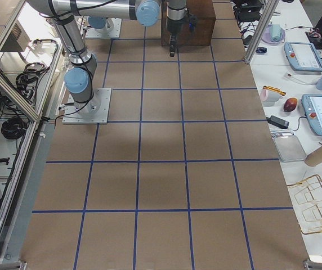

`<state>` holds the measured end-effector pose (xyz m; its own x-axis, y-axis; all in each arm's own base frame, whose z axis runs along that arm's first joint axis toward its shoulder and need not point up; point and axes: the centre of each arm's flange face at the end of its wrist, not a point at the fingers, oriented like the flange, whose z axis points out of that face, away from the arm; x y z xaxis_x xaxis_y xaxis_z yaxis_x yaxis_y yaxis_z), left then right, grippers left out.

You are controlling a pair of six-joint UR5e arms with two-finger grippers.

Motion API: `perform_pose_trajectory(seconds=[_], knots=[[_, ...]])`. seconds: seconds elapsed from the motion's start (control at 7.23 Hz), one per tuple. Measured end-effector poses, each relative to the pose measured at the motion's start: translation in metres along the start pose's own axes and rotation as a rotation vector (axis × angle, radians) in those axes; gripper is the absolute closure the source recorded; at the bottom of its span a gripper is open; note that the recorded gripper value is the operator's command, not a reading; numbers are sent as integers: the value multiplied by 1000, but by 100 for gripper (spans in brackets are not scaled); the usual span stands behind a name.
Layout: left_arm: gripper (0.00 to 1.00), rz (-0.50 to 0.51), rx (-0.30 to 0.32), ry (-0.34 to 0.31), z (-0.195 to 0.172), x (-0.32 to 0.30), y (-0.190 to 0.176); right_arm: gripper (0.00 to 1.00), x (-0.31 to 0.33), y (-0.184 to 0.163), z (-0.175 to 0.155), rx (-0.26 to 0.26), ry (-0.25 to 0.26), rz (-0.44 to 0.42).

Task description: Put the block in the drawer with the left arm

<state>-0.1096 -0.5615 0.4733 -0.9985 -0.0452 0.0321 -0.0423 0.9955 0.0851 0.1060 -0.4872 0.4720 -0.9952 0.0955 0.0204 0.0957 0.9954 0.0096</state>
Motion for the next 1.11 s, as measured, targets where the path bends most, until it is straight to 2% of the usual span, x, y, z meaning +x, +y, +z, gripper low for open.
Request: perform_pose_trajectory(seconds=[0.55,1.11], knots=[[0,5,-2,-55,3,1,42,0,0,0,0,0,0,0],[0,-8,-14,-20,10,5,46,0,0,0,0,0,0,0]])
